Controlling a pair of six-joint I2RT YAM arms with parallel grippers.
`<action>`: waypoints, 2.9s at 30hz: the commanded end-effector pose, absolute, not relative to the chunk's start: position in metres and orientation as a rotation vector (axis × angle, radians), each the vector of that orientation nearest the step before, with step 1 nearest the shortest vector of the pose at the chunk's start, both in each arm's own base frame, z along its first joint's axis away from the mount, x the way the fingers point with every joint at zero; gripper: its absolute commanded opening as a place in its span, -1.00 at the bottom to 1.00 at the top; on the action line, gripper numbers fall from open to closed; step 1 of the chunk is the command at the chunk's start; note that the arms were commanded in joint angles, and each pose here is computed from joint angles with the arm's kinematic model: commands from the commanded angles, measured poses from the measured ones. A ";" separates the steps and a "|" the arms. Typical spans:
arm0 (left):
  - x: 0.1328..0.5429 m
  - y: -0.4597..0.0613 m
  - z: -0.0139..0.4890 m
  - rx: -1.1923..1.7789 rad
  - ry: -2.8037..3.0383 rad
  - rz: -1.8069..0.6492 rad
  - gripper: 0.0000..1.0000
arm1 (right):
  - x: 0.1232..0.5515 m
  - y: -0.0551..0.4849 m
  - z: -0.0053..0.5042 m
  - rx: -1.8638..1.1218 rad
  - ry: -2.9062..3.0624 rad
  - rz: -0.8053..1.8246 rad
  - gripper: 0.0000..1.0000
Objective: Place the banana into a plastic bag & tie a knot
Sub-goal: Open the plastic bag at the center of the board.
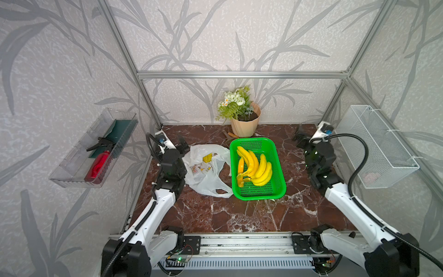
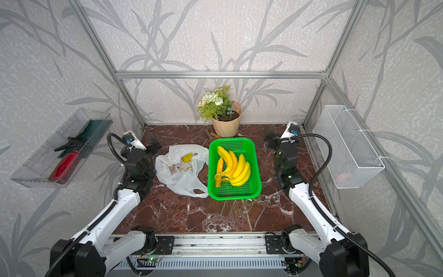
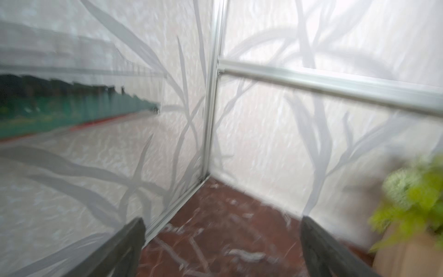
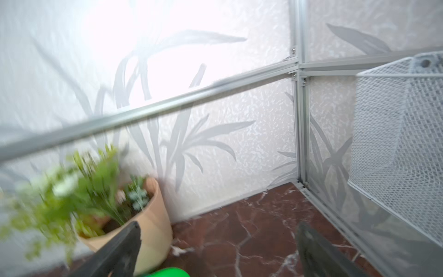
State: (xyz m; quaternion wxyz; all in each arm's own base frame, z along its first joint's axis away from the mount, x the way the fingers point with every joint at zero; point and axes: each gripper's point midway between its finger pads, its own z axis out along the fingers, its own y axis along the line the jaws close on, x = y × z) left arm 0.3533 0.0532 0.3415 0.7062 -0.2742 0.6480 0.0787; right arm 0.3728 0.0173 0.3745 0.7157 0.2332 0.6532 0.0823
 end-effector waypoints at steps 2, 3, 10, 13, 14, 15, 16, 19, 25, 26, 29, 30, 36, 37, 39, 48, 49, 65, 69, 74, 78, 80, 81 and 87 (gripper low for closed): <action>0.335 0.039 0.308 -0.979 1.549 -0.261 0.98 | 0.360 0.015 0.287 0.783 1.667 0.368 0.98; 0.345 0.020 0.309 -0.918 1.594 -0.396 0.98 | 0.361 0.025 0.287 0.724 1.749 0.354 0.98; 0.323 -0.105 0.207 -0.521 2.347 -0.366 0.97 | 0.337 0.078 0.258 0.444 2.314 0.070 0.98; 0.309 -0.139 0.157 -0.361 2.565 -0.261 0.61 | 0.320 0.114 0.235 0.286 2.462 0.168 0.93; 0.308 -0.144 0.147 -0.331 2.609 -0.223 0.33 | 0.314 0.124 0.232 0.229 2.490 0.189 0.87; 0.309 -0.147 0.135 -0.318 2.659 -0.179 0.00 | 0.307 0.134 0.228 0.171 2.521 0.206 0.81; 0.312 -0.148 0.125 -0.316 2.697 -0.143 -0.16 | 0.300 0.143 0.224 0.127 2.552 0.225 0.75; 0.327 -0.141 0.103 -0.358 2.758 0.031 -0.26 | 0.283 0.157 0.218 0.091 2.611 0.284 0.66; 0.362 -0.139 0.078 -0.327 2.805 0.159 -0.03 | 0.269 0.164 0.211 0.083 2.637 0.343 0.62; 0.365 -0.135 0.075 -0.346 2.802 0.179 -0.03 | 0.268 0.164 0.212 0.083 2.636 0.347 0.63; 0.373 -0.126 0.063 -0.393 2.793 0.150 -0.07 | 0.267 0.167 0.212 0.075 2.638 0.367 0.62; 0.374 -0.125 0.059 -0.387 2.798 0.145 -0.09 | 0.267 0.167 0.211 0.075 2.641 0.371 0.61; 0.380 -0.140 0.039 -0.313 2.834 0.060 -0.14 | 0.271 0.175 0.203 0.067 2.660 0.389 0.59; 0.381 -0.142 0.039 -0.308 2.830 0.045 -0.14 | 0.272 0.176 0.201 0.066 2.666 0.393 0.58; 0.382 -0.148 0.038 -0.299 2.832 -0.002 -0.14 | 0.274 0.180 0.197 0.064 2.679 0.397 0.57; 0.381 -0.137 0.024 -0.289 2.849 0.146 -0.32 | 0.278 0.184 0.189 0.100 2.697 0.407 0.54; 0.382 -0.138 0.022 -0.285 2.849 0.142 -0.40 | 0.278 0.184 0.189 0.101 2.695 0.408 0.53; 0.350 -0.127 0.146 -0.248 2.707 0.079 -1.00 | 0.282 0.201 0.181 0.138 2.677 0.545 0.29; 0.337 -0.125 0.172 -0.173 2.694 0.030 -1.00 | 0.286 0.232 0.180 0.166 2.649 0.751 0.13; 0.322 -0.114 0.200 -0.045 2.695 0.026 -1.00 | 0.289 0.265 0.179 0.207 2.616 0.932 0.12; 0.313 -0.106 0.210 0.019 2.715 -0.011 -1.00 | 0.289 0.285 0.181 0.246 2.594 1.026 0.11; 0.309 -0.105 0.213 0.047 2.713 -0.030 -1.00 | 0.287 0.294 0.181 0.251 2.592 1.056 0.11; 0.307 -0.108 0.215 0.069 2.707 -0.052 -1.00 | 0.286 0.299 0.180 0.257 2.595 1.070 0.10; 0.302 -0.123 0.217 0.197 2.661 -0.177 -1.00 | 0.280 0.333 0.166 0.240 2.638 1.151 -0.03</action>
